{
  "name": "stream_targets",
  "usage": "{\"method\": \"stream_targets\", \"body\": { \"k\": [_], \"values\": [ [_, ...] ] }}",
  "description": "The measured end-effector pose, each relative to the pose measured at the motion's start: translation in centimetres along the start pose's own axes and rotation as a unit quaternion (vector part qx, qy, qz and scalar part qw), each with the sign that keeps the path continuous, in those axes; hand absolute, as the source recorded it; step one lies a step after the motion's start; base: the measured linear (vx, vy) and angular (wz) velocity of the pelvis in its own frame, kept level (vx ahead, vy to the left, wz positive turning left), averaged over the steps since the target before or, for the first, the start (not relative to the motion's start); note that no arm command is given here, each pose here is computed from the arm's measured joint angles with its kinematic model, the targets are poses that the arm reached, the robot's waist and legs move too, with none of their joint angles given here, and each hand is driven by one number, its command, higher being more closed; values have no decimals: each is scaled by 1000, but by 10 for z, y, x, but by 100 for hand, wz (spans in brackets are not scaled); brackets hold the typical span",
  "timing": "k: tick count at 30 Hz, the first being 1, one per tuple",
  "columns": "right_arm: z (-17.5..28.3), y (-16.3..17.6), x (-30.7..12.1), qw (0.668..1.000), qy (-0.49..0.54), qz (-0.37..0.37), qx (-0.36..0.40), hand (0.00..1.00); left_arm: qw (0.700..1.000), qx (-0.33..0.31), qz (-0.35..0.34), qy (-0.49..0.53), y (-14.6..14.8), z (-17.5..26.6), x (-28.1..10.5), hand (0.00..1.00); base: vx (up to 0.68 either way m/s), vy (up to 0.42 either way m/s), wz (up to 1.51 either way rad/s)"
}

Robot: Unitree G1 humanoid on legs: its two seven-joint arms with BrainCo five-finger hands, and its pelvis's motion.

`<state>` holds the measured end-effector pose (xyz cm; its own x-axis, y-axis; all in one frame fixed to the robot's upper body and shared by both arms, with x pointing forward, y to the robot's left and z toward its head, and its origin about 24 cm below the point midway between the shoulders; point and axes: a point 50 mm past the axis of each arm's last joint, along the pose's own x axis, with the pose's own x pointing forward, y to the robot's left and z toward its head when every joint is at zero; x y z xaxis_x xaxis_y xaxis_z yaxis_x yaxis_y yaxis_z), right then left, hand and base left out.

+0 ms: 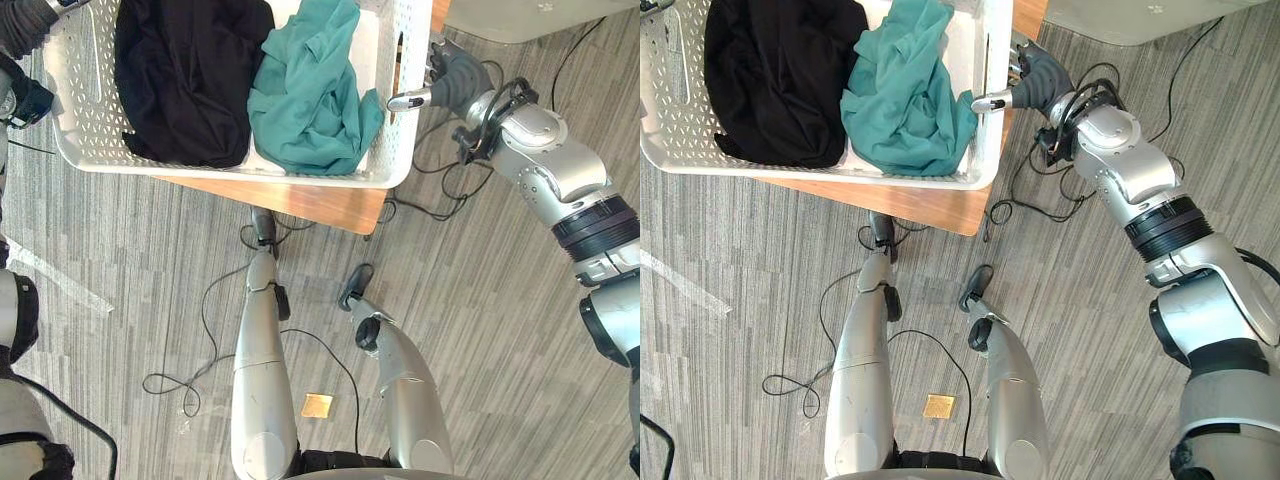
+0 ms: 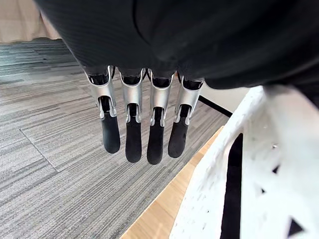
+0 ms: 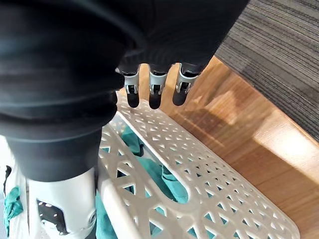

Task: Pick up the laundry basket with both hands and put the clothes into the washing machine.

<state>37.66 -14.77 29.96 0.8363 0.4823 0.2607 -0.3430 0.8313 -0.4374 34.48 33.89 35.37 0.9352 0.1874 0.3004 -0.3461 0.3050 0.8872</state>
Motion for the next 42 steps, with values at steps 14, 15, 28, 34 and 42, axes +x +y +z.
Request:
{"method": "stream_targets", "body": {
  "k": [14, 15, 28, 34, 42],
  "values": [
    [15, -25, -28, 995, -6, -32, -94, 100, 990, 135, -23, -43, -2, 17, -7, 100, 75, -52, 0],
    [19, -27, -30, 994, -12, -36, -99, 100, 989, 136, -17, -46, -1, 18, -7, 100, 60, -49, -2],
    [38, -31, -47, 991, -43, -41, -117, 100, 991, 91, 73, -67, -7, 18, -23, 100, 77, -59, 1],
    [37, -30, -45, 992, -64, -70, -80, 100, 991, 15, 112, -77, -23, 19, -32, 100, 80, -53, 9],
    [32, -31, -44, 992, -75, -94, -39, 100, 984, -39, 148, -92, -30, 24, -39, 100, 58, -53, 8]
  ]
}}
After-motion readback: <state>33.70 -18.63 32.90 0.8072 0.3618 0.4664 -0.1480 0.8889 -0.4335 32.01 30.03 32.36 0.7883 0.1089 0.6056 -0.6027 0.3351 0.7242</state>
